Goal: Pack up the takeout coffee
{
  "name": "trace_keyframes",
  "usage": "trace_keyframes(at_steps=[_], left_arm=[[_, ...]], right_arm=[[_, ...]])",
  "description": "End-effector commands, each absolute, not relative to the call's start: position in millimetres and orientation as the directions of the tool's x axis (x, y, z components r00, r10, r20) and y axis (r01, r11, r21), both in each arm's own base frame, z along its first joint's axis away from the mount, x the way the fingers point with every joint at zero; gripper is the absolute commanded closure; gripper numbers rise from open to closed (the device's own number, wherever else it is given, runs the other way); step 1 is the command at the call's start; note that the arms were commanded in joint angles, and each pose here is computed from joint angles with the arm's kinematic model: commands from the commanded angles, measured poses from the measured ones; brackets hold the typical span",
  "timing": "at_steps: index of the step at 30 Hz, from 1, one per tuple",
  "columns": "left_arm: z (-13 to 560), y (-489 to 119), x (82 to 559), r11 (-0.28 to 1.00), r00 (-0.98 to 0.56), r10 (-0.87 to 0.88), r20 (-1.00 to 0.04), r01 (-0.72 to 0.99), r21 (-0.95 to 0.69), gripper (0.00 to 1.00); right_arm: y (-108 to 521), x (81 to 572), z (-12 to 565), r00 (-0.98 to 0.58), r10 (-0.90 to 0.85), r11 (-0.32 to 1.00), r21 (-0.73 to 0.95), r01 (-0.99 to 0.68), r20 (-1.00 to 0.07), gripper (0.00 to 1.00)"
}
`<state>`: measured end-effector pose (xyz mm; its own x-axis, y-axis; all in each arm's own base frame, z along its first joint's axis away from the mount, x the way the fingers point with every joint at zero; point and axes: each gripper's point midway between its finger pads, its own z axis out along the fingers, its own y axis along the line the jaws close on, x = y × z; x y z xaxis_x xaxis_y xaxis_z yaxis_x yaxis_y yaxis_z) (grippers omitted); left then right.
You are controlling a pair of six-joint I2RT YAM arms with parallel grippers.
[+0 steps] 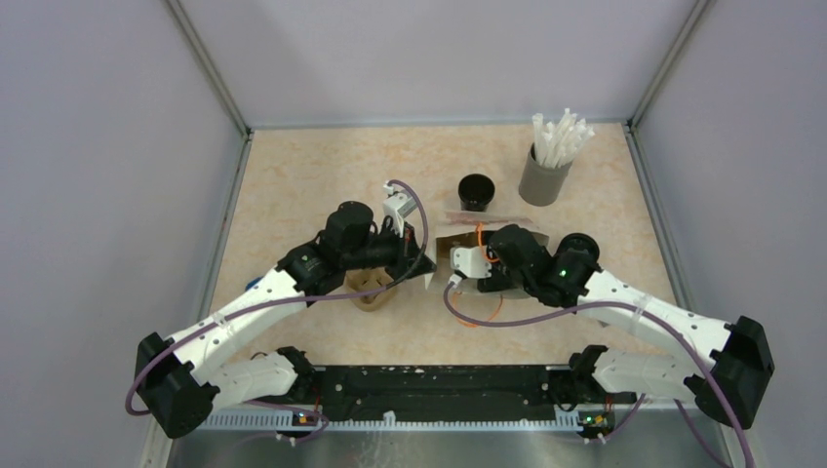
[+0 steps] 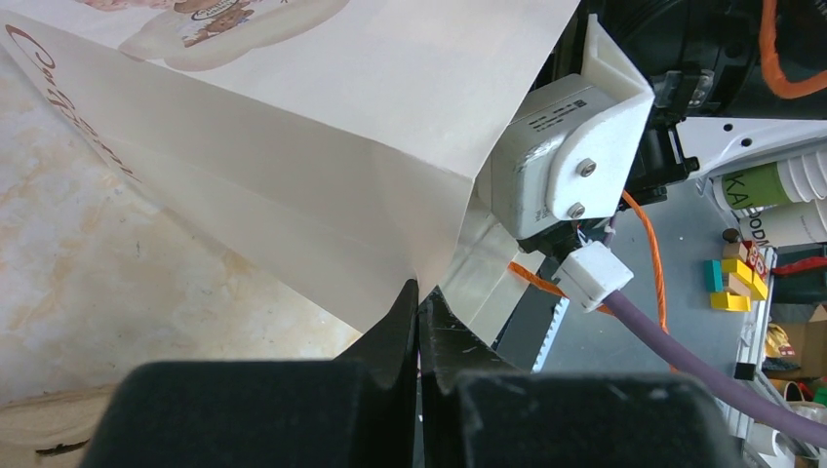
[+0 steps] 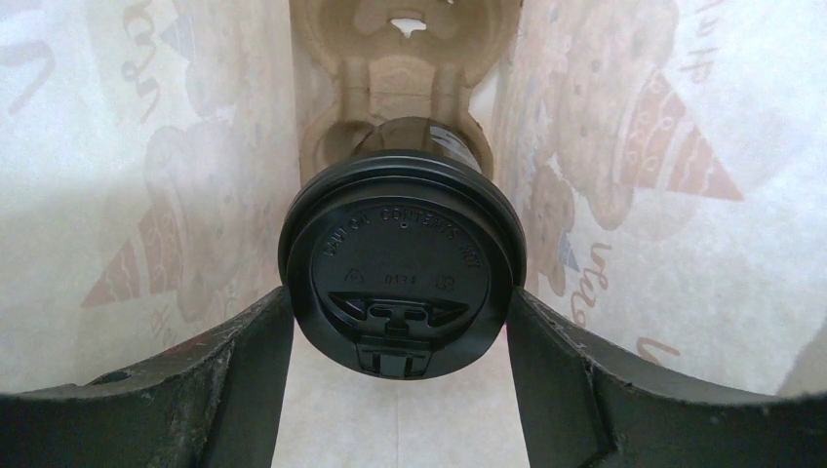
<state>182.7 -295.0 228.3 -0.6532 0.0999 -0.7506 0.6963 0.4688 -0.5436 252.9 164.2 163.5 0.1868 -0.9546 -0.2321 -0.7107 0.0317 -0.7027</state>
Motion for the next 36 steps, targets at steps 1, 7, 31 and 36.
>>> trace_keyframes(at_steps=[1,7,31,36], left_arm=[[253.1,-301.4,185.5,0.422,-0.602,0.070,-0.795,0.740,-0.523,1.00],[254.3,-302.2,186.6,0.421,-0.598,0.067,-0.798,0.743,-0.521,1.00],[256.8,-303.6,184.6,0.405,-0.598,0.068,-0.798,0.748,-0.526,1.00],[256.1,-305.0,181.8,0.390,-0.605,0.078,-0.793,0.750,-0.534,1.00]], right_arm=[[159.8,256.9,167.8,0.174,-0.963,0.023,-0.710,-0.704,-0.204,0.48],[155.7,253.4,169.4,0.168,-0.966,0.020,-0.702,-0.712,-0.198,0.48],[144.0,250.4,144.9,0.154,-0.973,0.010,-0.694,-0.720,-0.174,0.48],[144.1,252.4,140.0,0.157,-0.972,0.008,-0.693,-0.721,-0.174,0.48]])
